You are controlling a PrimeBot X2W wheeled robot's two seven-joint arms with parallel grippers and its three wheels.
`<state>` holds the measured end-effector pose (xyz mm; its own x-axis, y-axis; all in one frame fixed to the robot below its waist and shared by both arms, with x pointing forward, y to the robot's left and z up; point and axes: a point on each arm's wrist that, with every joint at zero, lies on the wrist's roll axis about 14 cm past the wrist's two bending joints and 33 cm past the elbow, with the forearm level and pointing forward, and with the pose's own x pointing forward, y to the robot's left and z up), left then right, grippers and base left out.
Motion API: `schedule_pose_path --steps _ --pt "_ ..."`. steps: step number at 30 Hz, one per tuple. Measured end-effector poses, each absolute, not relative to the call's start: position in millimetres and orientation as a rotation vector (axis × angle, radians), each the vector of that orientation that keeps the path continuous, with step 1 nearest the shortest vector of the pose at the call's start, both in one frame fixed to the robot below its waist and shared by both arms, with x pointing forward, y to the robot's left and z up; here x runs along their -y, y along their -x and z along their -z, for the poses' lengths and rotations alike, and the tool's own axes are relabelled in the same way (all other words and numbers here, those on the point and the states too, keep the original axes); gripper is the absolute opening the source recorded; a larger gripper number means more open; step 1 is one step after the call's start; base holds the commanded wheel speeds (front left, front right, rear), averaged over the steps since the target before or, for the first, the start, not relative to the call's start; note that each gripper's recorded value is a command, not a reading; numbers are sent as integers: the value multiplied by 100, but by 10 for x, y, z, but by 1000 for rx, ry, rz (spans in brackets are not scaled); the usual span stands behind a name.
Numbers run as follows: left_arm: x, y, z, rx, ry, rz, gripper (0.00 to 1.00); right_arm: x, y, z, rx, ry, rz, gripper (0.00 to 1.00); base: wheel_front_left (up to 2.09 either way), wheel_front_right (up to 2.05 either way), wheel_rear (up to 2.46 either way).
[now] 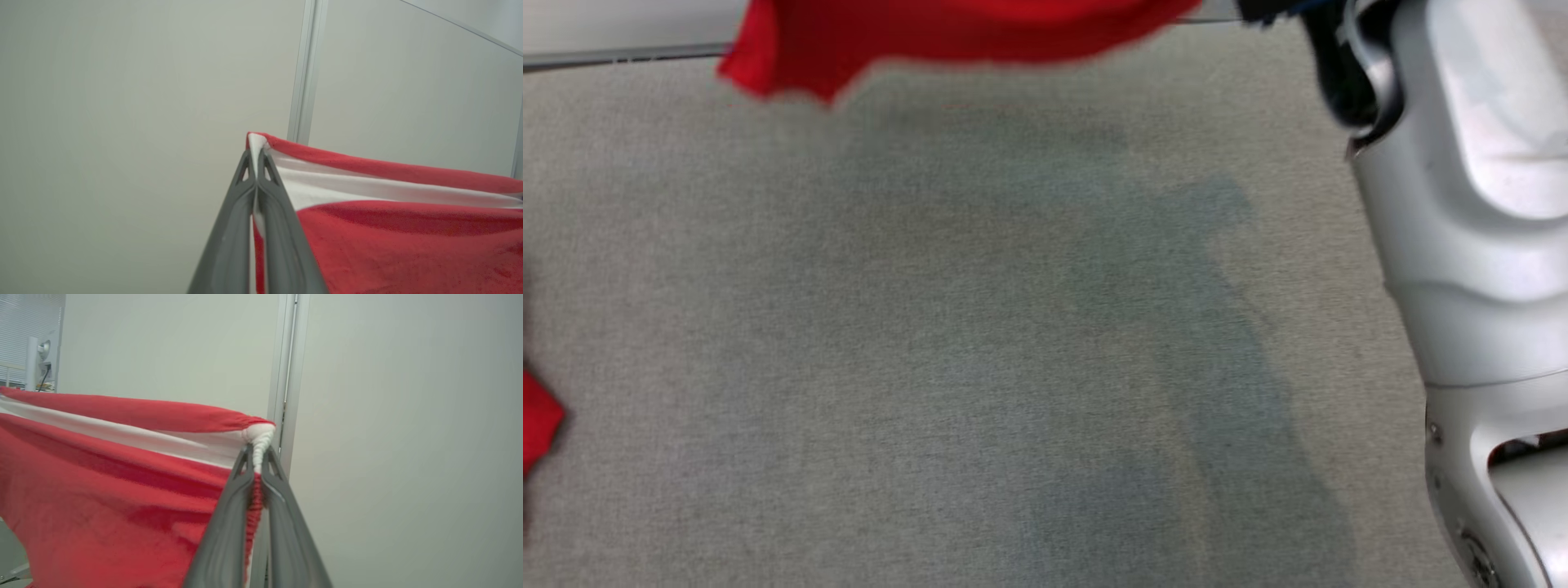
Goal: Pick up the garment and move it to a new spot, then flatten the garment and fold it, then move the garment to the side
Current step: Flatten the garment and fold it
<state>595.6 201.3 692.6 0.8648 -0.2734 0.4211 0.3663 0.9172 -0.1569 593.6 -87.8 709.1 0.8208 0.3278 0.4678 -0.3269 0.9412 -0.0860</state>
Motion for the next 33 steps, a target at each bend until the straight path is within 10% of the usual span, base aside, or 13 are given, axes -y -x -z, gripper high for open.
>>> schedule_pose_path --steps 12,21,33 --pt "-1917 -5616 -5947 200 299 317 0 810 -5868 -6240 362 0 -337 0 0 0 0" --pt "-1812 -4696 -4626 -131 448 217 0 884 -4977 -5140 102 -120 -324 0 0 0 0" --pt "-1774 -3963 -4495 -158 493 143 0 997 -3992 -4972 30 -247 -279 0 0 0 0"
